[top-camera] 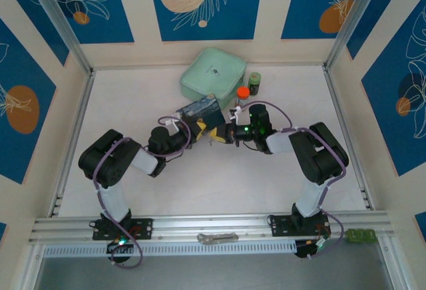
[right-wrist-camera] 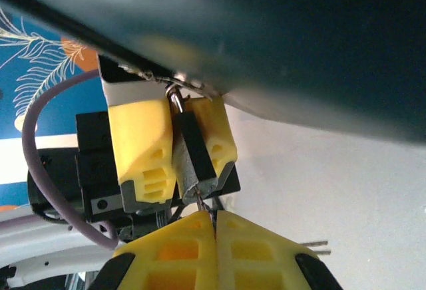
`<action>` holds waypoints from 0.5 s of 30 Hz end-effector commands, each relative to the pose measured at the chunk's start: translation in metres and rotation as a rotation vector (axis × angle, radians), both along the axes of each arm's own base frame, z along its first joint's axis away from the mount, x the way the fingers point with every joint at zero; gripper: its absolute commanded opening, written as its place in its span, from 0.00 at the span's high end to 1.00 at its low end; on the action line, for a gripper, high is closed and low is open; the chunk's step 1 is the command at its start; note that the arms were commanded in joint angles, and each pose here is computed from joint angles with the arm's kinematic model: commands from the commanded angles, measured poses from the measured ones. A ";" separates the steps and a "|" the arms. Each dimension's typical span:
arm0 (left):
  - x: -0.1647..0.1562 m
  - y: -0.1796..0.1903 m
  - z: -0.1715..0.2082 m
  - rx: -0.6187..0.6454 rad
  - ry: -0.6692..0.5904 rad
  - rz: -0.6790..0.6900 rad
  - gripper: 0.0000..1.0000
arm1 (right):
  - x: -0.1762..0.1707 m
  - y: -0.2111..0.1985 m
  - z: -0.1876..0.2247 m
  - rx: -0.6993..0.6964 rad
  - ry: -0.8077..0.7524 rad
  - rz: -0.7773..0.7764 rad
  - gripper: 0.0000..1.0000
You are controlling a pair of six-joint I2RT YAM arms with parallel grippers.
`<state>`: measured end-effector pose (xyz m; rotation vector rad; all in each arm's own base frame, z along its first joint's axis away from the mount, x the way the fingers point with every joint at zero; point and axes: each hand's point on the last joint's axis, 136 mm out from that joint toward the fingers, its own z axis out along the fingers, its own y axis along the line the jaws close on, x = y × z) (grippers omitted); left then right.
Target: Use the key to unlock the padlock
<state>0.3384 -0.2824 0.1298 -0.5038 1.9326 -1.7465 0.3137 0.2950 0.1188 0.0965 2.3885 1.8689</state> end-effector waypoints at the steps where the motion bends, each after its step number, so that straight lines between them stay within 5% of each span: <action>1: -0.023 -0.021 0.043 -0.064 -0.137 -0.130 1.00 | 0.036 -0.013 -0.008 -0.091 0.007 -0.166 1.00; 15: -0.021 -0.023 0.046 -0.060 -0.152 -0.103 1.00 | 0.042 0.015 -0.008 -0.139 0.009 -0.248 1.00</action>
